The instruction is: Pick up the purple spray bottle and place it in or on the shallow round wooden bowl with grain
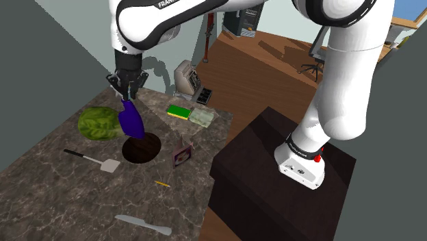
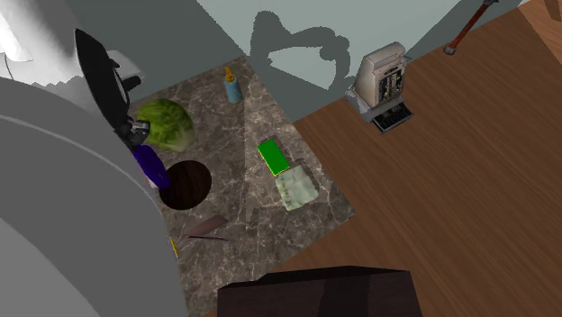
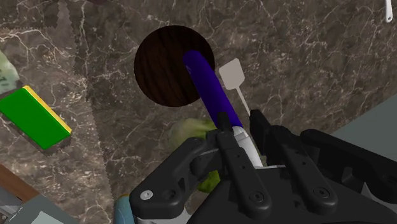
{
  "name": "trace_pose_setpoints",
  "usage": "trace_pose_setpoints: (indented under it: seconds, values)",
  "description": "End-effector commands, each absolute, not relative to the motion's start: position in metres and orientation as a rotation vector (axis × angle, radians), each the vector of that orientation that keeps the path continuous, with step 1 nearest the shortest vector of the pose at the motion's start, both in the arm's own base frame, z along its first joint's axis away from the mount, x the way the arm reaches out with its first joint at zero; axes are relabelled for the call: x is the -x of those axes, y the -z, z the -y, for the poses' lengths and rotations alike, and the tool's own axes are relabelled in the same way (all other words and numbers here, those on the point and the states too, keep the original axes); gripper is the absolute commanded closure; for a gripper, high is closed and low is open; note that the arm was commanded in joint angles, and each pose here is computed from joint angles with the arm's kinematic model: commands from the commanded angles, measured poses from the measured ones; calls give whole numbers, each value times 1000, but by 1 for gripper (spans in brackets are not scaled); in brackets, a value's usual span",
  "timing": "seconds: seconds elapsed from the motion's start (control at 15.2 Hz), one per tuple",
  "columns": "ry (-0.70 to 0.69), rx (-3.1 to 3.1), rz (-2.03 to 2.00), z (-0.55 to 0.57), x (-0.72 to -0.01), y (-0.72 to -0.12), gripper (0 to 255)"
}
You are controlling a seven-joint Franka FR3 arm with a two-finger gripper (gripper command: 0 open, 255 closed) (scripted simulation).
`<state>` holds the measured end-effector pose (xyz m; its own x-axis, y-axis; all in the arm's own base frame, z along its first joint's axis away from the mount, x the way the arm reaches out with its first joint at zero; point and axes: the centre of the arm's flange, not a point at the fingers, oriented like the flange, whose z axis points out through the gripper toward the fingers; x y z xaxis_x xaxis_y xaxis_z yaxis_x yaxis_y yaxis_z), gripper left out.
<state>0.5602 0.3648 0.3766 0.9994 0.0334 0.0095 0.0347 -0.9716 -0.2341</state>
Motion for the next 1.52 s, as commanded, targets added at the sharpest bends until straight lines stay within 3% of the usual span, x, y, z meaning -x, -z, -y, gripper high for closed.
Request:
trace_pose_setpoints:
  seconds: [0.0, 1.45]
  values:
    - [9, 2904, 50, -365, -560, -365, 255]
    - [9, 2905, 50, -365, -560, -256, 255]
